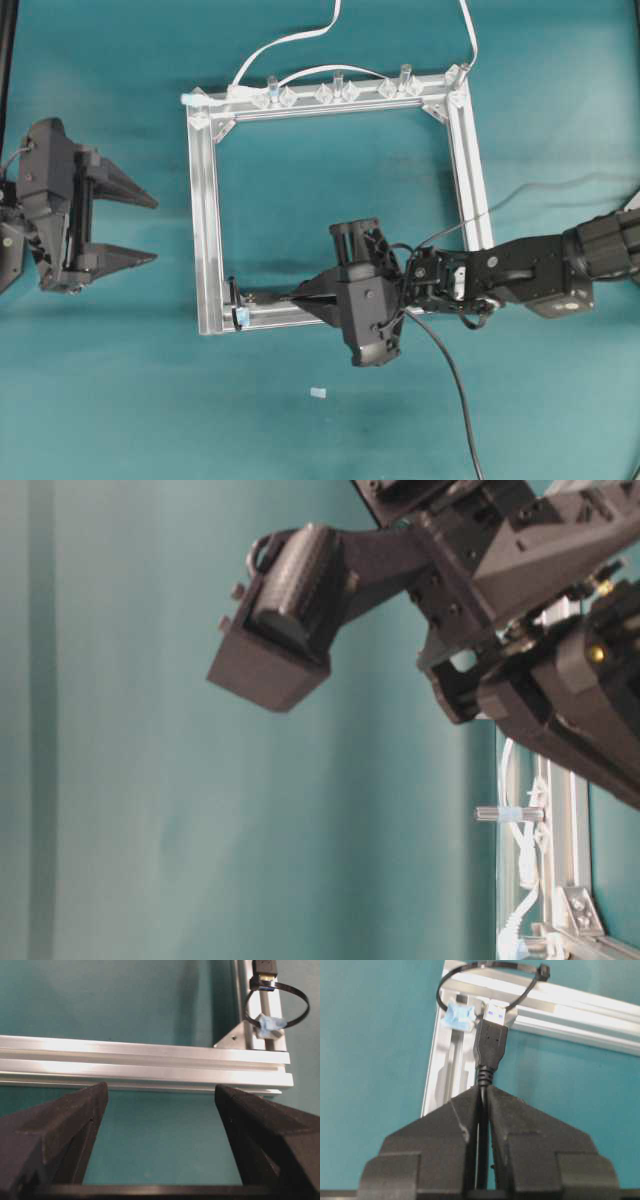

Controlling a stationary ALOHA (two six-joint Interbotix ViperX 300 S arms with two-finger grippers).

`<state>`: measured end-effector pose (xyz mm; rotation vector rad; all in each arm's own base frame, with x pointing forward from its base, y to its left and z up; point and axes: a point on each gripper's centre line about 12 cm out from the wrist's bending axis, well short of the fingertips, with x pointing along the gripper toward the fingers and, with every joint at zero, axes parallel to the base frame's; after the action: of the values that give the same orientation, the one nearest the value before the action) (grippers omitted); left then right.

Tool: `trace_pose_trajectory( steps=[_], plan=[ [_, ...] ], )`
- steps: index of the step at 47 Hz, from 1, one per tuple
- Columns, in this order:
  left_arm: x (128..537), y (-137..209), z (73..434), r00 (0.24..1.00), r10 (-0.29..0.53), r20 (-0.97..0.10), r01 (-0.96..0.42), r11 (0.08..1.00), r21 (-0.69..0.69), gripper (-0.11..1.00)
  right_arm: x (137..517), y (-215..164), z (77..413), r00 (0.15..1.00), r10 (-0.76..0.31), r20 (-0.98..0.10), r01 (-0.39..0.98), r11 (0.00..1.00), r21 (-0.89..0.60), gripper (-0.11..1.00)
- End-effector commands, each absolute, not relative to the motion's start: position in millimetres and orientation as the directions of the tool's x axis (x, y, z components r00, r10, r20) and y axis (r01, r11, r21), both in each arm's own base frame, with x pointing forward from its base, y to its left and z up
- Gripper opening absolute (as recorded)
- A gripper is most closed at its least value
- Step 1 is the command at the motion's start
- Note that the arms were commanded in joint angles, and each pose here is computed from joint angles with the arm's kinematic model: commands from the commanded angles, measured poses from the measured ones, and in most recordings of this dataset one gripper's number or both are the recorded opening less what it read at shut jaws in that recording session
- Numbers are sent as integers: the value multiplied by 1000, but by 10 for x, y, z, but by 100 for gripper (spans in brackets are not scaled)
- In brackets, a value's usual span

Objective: Insert the wire through the string loop located on the left side.
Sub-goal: 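Push the USB plug through the black zip-tie loop with the right gripper, then move the left gripper to the plug emerging from the loop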

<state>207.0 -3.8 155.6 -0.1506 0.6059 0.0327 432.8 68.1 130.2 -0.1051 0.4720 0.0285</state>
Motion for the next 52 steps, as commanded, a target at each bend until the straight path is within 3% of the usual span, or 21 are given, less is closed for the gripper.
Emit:
trace_pose_trajectory(
  steps=[1,52],
  plan=[
    [2123,-75,1631,834,-28,-551,-57,989,-136,87,4415,689,1437,906,7,-422,-49,995,-89,7],
    [2205,-225,1740,841,-85,-535,10,990,-141,87,4877,712,1436,910,39,-414,-100,987,-127,7]
  ],
)
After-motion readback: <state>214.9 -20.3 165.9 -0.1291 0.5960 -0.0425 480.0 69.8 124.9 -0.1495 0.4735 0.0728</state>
